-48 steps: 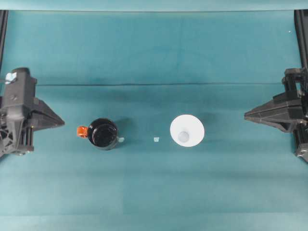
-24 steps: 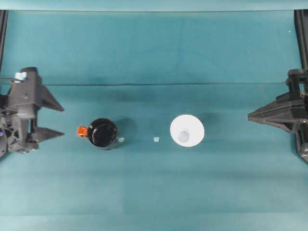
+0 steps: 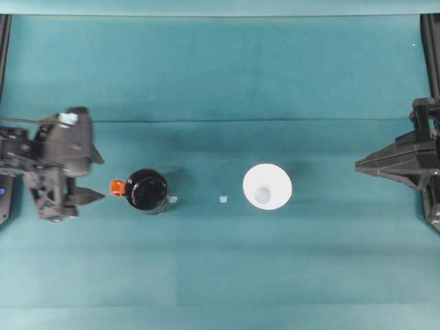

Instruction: Put the paper cup into the moved red handle cup holder.

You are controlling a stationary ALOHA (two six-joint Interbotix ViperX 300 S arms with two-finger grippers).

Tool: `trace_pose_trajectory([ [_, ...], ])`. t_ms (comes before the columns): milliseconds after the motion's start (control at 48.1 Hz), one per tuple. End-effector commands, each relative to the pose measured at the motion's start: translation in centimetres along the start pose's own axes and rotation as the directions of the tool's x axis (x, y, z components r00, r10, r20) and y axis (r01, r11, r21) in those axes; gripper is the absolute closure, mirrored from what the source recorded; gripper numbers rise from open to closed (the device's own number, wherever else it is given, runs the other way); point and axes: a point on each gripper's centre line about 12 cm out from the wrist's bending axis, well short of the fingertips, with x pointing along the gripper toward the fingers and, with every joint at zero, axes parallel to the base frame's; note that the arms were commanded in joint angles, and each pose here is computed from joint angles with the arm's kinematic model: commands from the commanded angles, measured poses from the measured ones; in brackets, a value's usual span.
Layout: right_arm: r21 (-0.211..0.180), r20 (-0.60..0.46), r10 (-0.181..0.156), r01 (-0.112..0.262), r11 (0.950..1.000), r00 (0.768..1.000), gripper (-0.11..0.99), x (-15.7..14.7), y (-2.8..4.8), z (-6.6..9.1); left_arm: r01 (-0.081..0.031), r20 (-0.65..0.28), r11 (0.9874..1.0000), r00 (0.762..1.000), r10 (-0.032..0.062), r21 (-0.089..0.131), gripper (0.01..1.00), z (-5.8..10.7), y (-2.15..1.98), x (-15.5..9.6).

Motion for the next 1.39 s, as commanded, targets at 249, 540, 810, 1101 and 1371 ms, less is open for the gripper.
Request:
trace_pose_trajectory([
  [249, 0.009, 0.008, 0.000, 0.000, 1.0000, 1.000, 0.99, 0.1, 0.11, 0.7, -0.012, -0.059, 0.9999, 0.998, 0.0121, -0.001, 0.087, 1.1, 0.32, 3.4],
  [540, 0.009, 0.008, 0.000, 0.000, 1.0000, 1.000, 0.99, 0.1, 0.11, 0.7, -0.020, -0.120, 0.9998, 0.993, 0.0193, -0.004, 0.087, 0.2, 0.60, 5.7],
  [810, 0.009, 0.008, 0.000, 0.000, 1.0000, 1.000, 0.99, 0.1, 0.11, 0.7, -0.018, -0.106, 0.9998, 0.994, 0.0174, -0.004, 0.087, 0.3, 0.54, 6.1],
  [1101, 0.008, 0.008, 0.000, 0.000, 1.0000, 1.000, 0.99, 0.1, 0.11, 0.7, -0.017, -0.106, 0.9999, 0.994, 0.0167, -0.001, 0.094, 0.3, 0.50, 6.1],
  [1371, 0.008, 0.008, 0.000, 0.000, 1.0000, 1.000, 0.99, 0.1, 0.11, 0.7, -0.002, -0.115, 0.9998, 0.993, 0.0045, 0.022, 0.310, 0.1, -0.23, 6.1],
])
